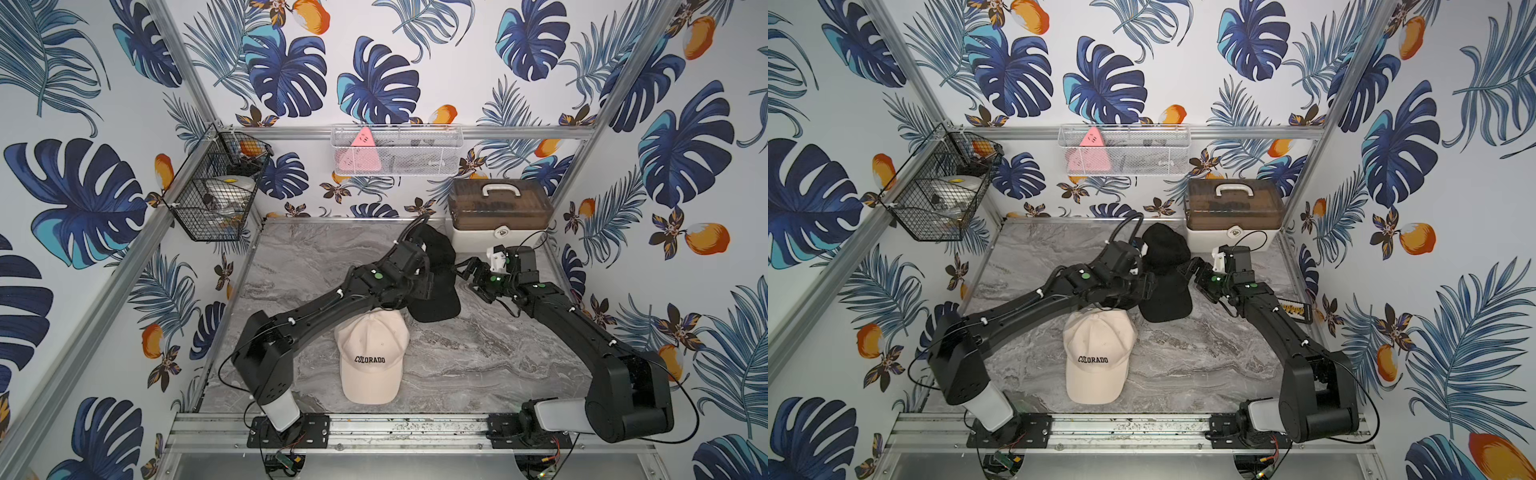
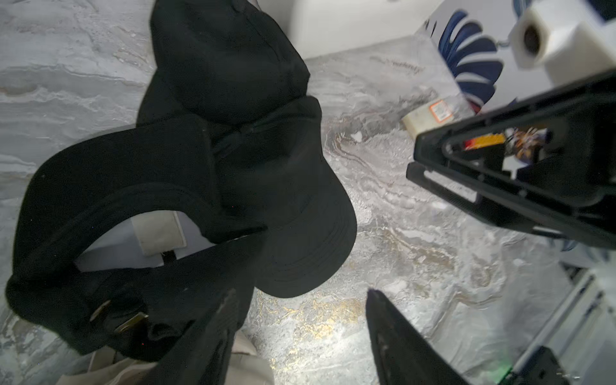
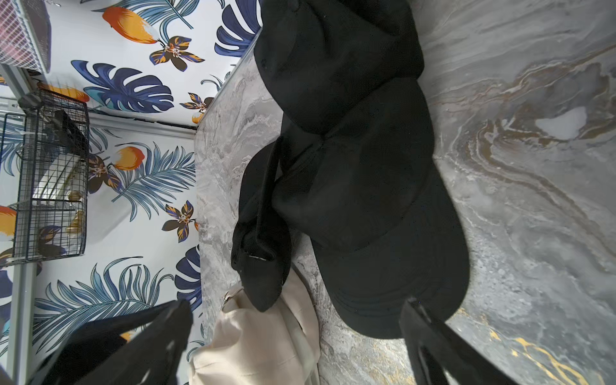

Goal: Stack the baseball caps by color
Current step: Pick up the baseball cap from the center of the board.

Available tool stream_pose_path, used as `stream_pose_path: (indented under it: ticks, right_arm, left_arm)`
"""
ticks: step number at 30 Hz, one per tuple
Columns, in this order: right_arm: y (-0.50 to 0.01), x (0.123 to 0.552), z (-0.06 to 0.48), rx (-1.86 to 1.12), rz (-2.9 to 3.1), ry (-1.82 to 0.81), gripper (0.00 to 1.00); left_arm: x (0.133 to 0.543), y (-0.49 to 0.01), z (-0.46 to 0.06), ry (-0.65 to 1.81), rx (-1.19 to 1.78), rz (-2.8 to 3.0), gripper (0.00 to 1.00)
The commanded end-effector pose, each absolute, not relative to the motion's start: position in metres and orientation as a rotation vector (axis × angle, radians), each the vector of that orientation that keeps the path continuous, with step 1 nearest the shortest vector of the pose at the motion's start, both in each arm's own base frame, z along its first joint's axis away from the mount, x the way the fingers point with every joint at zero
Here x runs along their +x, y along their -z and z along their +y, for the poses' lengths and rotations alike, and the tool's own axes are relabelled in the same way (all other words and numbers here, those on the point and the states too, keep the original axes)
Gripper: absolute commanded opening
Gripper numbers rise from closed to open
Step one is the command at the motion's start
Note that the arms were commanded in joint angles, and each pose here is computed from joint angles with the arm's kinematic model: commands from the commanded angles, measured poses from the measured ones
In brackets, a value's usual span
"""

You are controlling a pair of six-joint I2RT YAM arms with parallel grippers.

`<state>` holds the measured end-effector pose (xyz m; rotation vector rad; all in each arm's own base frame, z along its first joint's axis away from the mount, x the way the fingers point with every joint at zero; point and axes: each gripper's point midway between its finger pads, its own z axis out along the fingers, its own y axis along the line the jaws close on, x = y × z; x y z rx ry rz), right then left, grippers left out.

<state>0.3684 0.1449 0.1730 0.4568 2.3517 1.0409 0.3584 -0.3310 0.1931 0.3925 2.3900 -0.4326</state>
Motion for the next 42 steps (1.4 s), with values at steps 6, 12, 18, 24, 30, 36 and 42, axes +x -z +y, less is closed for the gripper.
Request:
stream_pose_path:
  ticks: [6,12,18,24,30,36,42]
  right_arm:
    - [-0.176,0.364,0.15,0.441,2.336,-1.095,1.0]
    - [-0.172,0.36,0.148,0.443,2.344,-1.081,1.0]
    - [-0.177,0.358,0.145,0.438,2.335,-1.064,1.0]
    - [-0.181,0.357,0.144,0.431,2.331,-1.054,1.0]
    - [-0.191,0.357,0.142,0.394,2.307,-1.033,1.0]
    - [-0.225,0.354,0.156,0.203,2.214,-1.111,1.0]
    - [-0.257,0.346,0.158,0.057,2.122,-1.089,1.0]
  left_arm:
    - [0.369,-0.139,-0.325,-0.245,0.629,2.36,0.6]
    - [0.381,-0.125,-0.315,-0.48,0.632,2.245,0.56]
    - [0.394,-0.122,-0.303,-0.645,0.596,2.155,0.41]
    - [0.406,-0.135,-0.303,-0.61,0.535,2.121,0.11]
    - [0.428,-0.19,-0.305,-0.435,0.47,2.09,0.0]
    - [0.453,-0.255,-0.3,-0.24,0.475,2.088,0.0]
    - [0.444,-0.302,-0.307,-0.046,0.547,2.123,0.0]
